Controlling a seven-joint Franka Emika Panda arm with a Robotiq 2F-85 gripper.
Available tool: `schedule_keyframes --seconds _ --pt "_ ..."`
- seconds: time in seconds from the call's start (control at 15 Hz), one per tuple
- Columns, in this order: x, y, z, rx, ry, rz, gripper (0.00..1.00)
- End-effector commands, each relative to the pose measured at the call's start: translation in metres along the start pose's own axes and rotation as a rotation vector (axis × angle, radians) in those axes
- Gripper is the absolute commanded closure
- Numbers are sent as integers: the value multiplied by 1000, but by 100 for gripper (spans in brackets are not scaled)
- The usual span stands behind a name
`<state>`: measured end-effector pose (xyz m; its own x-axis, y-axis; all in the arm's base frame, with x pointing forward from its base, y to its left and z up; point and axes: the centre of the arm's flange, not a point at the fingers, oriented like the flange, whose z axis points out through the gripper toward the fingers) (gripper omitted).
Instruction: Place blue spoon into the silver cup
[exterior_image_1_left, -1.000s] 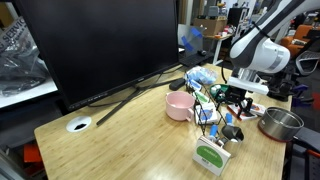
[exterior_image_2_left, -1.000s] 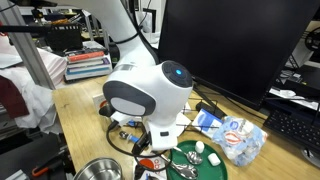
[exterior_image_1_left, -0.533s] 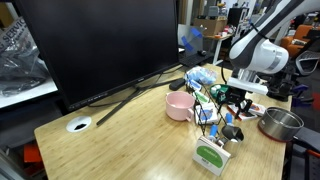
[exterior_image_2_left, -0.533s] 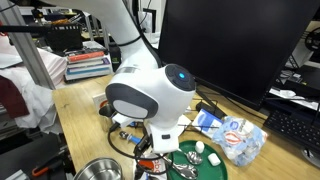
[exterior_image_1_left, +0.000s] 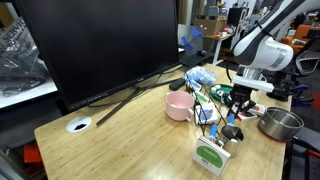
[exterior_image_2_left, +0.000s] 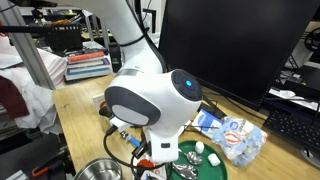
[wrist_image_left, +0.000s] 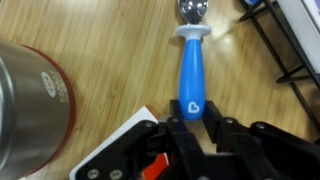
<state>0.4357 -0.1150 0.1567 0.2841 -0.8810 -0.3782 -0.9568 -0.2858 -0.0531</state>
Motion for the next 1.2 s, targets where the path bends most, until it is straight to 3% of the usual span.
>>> schedule_keyframes --seconds 0.0,0.33,1.13 --pt "0 -5 8 -1 -15 6 93" --pt "-7 -3 1 7 0 -24 93" --pt "-47 14 -69 -14 191 -238 93"
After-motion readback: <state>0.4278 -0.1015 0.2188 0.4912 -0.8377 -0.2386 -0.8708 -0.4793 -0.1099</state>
